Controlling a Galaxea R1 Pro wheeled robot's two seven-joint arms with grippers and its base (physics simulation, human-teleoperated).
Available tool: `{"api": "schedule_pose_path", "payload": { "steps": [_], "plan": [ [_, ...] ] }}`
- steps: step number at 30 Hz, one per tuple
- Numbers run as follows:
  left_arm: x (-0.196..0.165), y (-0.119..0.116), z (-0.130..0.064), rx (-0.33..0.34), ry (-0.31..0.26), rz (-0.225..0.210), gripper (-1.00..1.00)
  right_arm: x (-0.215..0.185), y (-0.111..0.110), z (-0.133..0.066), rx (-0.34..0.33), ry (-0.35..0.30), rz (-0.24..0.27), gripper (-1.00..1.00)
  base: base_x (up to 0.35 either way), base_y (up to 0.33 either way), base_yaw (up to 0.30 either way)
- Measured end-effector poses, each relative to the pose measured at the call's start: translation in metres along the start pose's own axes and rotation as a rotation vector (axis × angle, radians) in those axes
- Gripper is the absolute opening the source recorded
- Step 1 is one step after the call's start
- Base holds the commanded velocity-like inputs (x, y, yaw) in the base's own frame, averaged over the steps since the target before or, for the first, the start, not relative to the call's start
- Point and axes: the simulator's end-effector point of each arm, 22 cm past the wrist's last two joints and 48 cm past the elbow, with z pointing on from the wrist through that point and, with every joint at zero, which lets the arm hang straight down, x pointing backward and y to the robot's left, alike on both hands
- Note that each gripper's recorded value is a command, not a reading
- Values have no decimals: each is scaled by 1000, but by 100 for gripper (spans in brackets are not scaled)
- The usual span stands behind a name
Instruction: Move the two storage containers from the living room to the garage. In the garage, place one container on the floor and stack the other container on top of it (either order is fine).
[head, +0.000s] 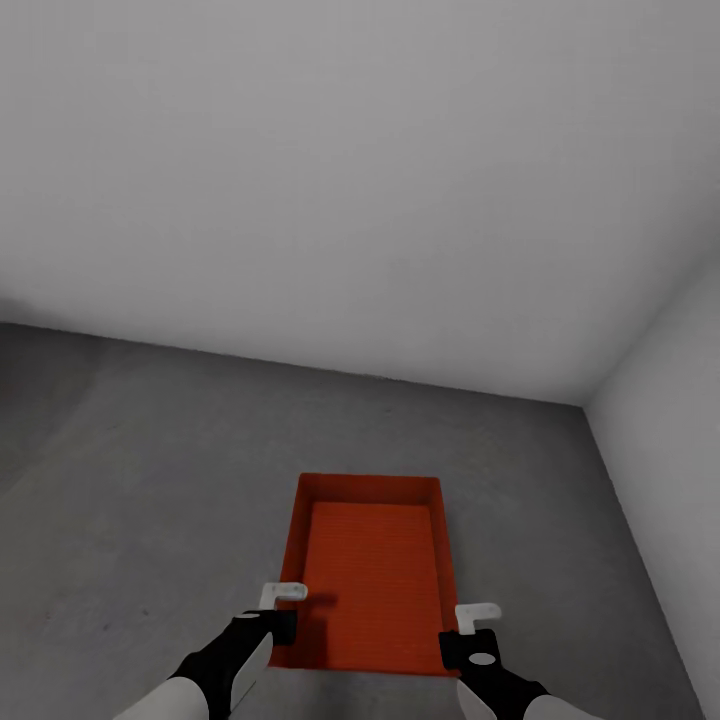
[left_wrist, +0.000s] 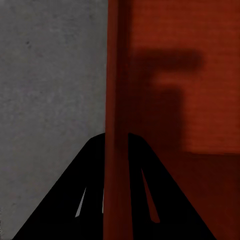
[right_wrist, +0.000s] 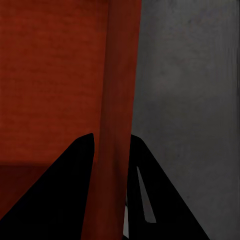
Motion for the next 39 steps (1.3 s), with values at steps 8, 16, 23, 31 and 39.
{"api": "schedule_pose_path", "payload": {
  "steps": [8, 16, 23, 31, 39],
  "plan": [
    [0, 0, 0, 0, 1, -1, -100, 0, 0, 0, 0, 0, -1, -100, 316, 0, -248],
    [0, 0, 0, 0, 0, 0, -100, 0, 0, 0, 0, 0, 0, -100, 316, 0, -248],
    [0, 0, 0, 0, 0, 0, -100, 0, 0, 0, 0, 0, 0, -100, 316, 0, -248],
    [0, 0, 0, 0, 1, -1, -100, 0, 0, 0, 0, 1, -1, -100, 304, 0, -248],
    [0, 0, 0, 0, 0, 0, -100, 0, 0, 0, 0, 0, 0, -100, 192, 0, -122]
  ]
}}
